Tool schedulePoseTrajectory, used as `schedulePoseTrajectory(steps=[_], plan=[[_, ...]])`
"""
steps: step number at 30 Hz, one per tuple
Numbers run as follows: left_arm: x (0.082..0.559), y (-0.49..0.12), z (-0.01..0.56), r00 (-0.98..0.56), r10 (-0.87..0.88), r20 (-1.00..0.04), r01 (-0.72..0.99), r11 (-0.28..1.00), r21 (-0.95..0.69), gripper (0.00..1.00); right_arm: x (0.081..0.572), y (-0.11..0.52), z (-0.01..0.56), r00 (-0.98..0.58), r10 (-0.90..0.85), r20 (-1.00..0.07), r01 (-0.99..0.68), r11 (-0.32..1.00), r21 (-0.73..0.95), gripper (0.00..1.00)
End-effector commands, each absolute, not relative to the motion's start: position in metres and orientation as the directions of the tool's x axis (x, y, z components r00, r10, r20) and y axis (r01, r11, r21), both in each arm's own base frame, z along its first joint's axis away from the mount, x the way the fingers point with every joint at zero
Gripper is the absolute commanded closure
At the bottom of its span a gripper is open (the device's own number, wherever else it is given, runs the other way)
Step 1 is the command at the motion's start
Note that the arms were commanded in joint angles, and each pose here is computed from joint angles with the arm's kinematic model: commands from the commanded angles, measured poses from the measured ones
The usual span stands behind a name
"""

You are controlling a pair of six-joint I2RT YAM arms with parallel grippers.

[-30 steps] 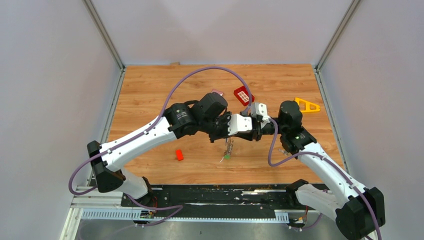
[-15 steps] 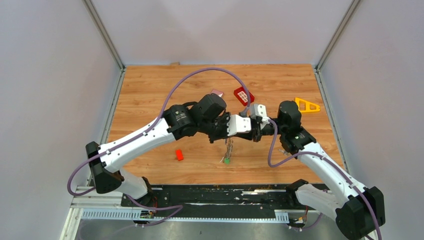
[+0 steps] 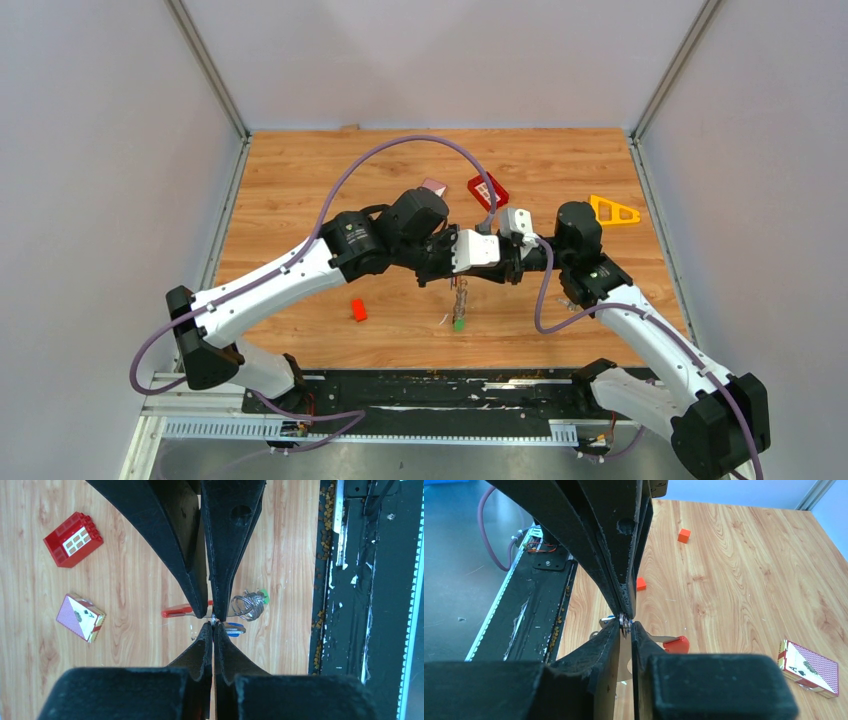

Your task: Put the keys on the keyring

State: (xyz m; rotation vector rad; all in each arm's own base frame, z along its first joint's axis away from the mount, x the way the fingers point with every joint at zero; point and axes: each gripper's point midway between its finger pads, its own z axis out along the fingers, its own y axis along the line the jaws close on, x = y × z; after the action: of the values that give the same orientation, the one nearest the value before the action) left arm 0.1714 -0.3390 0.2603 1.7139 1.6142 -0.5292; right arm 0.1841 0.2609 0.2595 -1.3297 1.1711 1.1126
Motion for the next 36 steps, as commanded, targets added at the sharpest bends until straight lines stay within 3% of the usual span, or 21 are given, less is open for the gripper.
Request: schedulePoseTrajectory(steps=[1, 5, 11, 17, 19, 22, 26, 36], plan=[[0.17, -0.344, 0.28, 0.155, 0.623, -0.766, 0.972, 0.041, 0.23, 1.0, 0.184, 0.262, 0.269, 0.142, -0.051, -0.989, -0.989, -0.038, -0.14, 0.86], [0.169, -0.346, 0.277, 0.151, 0.626, -0.765, 0.975, 0.035, 0.221, 1.0, 0.183, 0.263, 0.273, 0.136, -0.041, -0.99, -0.99, -0.043, -0.134, 0.87], [0.169, -0.346, 0.278, 0.149, 0.623, -0.768, 0.975, 0.035, 0.218, 1.0, 0.183, 0.263, 0.272, 0.14, -0.043, -0.989, -0.99, -0.039, -0.138, 1.0], [0.167, -0.343, 0.281, 0.153, 0.607, -0.78, 0.978, 0.018, 0.207, 1.0, 0.189, 0.26, 0.279, 0.161, -0.05, -0.986, -0.987, 0.004, -0.161, 1.0], [0.167, -0.339, 0.287, 0.15, 0.578, -0.802, 0.982, 0.008, 0.189, 0.92, 0.189, 0.259, 0.287, 0.172, -0.034, -0.985, -0.985, 0.012, -0.172, 1.0], [0.171, -0.331, 0.297, 0.142, 0.518, -0.844, 0.986, -0.003, 0.164, 0.72, 0.189, 0.255, 0.304, 0.166, 0.006, -0.986, -0.986, 0.018, -0.166, 1.0], [0.174, -0.323, 0.307, 0.145, 0.43, -0.891, 0.989, -0.029, 0.147, 0.57, 0.185, 0.254, 0.329, 0.15, 0.057, -0.987, -0.989, 0.002, -0.15, 1.0], [0.176, -0.33, 0.335, 0.147, 0.221, -0.964, 0.988, 0.005, 0.152, 0.49, 0.181, 0.255, 0.342, 0.097, 0.119, -0.988, -0.994, -0.035, -0.102, 1.0]])
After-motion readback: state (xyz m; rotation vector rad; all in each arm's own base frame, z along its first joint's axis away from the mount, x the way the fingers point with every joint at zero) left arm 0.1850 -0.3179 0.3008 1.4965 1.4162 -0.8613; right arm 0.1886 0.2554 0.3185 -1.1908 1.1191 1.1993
